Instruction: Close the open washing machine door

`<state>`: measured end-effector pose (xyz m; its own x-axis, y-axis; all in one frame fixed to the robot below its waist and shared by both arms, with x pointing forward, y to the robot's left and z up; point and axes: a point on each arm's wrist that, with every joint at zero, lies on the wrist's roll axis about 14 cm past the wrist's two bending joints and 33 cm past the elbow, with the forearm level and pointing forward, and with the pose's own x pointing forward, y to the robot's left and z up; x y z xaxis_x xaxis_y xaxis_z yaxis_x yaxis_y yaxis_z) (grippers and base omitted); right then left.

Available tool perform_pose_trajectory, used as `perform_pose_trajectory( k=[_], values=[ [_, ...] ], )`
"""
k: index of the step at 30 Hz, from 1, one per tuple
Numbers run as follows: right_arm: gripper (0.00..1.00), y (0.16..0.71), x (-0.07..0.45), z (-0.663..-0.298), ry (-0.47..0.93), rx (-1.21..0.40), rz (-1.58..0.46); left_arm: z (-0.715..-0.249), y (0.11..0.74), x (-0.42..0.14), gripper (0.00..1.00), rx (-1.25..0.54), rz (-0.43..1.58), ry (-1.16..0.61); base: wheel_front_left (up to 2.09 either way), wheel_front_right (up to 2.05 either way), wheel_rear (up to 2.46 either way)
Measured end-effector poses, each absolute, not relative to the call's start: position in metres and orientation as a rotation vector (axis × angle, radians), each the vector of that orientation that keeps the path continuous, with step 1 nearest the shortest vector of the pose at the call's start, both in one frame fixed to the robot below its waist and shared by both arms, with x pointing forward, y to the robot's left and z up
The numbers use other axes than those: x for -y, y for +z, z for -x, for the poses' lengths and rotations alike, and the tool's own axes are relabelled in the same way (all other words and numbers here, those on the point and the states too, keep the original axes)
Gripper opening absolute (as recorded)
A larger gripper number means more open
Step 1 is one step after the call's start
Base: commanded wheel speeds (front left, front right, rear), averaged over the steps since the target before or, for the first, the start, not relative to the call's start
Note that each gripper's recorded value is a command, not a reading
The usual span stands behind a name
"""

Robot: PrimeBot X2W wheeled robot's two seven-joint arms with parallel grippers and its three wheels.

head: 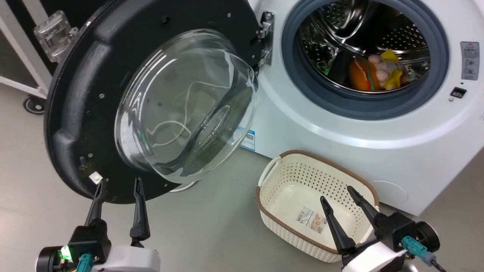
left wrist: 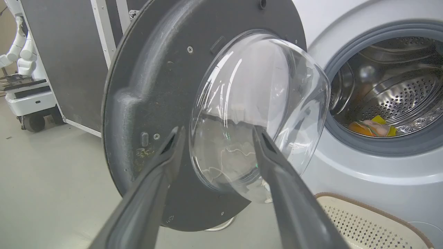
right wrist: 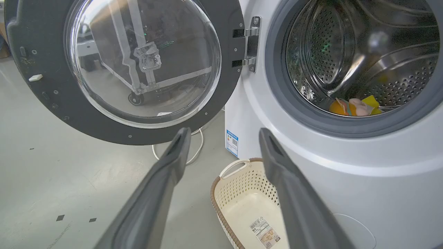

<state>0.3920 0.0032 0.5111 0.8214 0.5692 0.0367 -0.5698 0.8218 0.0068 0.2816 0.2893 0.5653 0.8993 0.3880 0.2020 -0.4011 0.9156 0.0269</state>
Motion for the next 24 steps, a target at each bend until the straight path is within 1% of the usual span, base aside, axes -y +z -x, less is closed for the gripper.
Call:
perform_pose_trajectory(
  k=[8,9,10,13,18,24],
  values=[
    [1.0,0.507,-0.017,-0.391,0.645,0.03,-0.026,-0.267,0.565,-0.3,1.0,0.202,-0.068,0.46,0.0,0.0,0.0],
    [1.0,0.507,-0.018,-0.391,0.65,0.028,-0.026,-0.266,0.565,-0.302,0.47,0.203,-0.063,0.466,0.0,0.0,0.0],
    [1.0,0.507,-0.02,-0.391,0.655,0.03,-0.028,-0.264,0.566,-0.304,0.0,0.208,-0.06,0.473,0.0,0.0,0.0],
    [1.0,0.506,-0.025,-0.391,0.668,0.03,-0.037,-0.259,0.567,-0.308,0.0,0.215,-0.052,0.486,0.0,0.0,0.0],
    [1.0,0.501,-0.031,-0.393,0.683,0.024,-0.048,-0.249,0.583,-0.324,0.0,0.276,-0.026,0.531,0.0,0.0,0.0],
    [1.0,0.495,-0.034,-0.399,0.688,0.02,-0.047,-0.242,0.617,-0.356,0.0,0.398,-0.005,0.565,0.0,0.0,0.0]
  ],
)
